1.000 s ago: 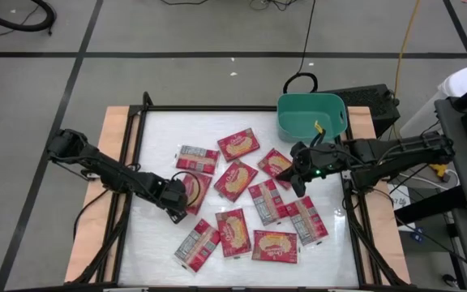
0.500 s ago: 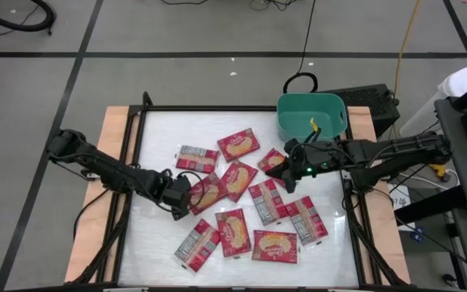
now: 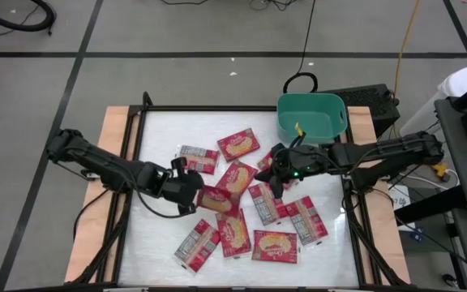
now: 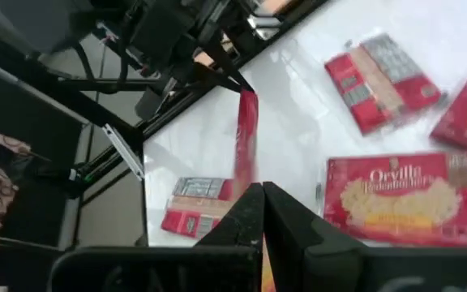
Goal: Sort popcorn bags into baskets
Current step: Put the red popcorn bag into the green bin
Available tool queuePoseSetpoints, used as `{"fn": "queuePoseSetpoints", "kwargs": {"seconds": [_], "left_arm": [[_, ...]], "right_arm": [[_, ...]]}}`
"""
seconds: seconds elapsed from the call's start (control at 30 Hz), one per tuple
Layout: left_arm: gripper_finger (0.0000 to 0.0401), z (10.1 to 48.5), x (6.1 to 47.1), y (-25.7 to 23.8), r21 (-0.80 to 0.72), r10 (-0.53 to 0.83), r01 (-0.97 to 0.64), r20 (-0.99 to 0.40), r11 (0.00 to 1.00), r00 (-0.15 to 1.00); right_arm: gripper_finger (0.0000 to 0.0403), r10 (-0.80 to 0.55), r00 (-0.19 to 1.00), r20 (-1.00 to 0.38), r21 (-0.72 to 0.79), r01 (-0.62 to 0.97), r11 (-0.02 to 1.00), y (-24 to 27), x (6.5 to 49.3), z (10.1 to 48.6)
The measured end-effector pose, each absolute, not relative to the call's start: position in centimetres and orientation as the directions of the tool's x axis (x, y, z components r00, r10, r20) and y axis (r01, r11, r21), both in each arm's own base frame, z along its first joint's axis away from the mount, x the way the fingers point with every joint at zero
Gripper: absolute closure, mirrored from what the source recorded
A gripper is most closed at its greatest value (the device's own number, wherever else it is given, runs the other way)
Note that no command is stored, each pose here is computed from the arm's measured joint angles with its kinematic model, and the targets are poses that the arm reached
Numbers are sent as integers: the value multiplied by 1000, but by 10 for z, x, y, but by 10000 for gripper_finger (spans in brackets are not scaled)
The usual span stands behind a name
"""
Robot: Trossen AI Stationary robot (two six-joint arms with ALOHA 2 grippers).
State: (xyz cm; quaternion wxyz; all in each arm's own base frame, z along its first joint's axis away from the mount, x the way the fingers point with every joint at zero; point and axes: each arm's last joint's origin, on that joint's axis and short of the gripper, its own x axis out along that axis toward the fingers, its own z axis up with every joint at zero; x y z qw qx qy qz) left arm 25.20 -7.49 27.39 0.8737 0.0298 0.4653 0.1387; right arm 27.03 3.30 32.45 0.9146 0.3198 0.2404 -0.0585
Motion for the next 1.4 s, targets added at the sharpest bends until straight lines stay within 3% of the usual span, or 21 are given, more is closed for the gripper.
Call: {"fn": "queuePoseSetpoints", "kwargs": {"seconds": [0.13,0.33,0.63,0.87,1.1,1.4], "left_arm": [[400,291,258,-72,181,278,-222,-775,958,568],[401,308,264,-60,167,335,-318,-727,933,600],[401,323,279,-40,109,361,-386,-644,916,674],[401,325,283,-28,82,370,-415,-630,906,683],[401,327,286,-16,53,366,-429,-622,902,693],[401,327,286,-3,61,393,-458,-623,887,677]], "right_arm": [[375,30,874,-484,522,262,812,31,270,326],[297,32,873,-487,492,245,835,32,270,326],[215,37,875,-482,552,270,789,32,270,320],[180,40,884,-465,557,257,790,33,271,317],[161,61,899,-434,430,147,891,41,280,315],[161,-6,860,-511,385,235,892,33,299,291]]}}
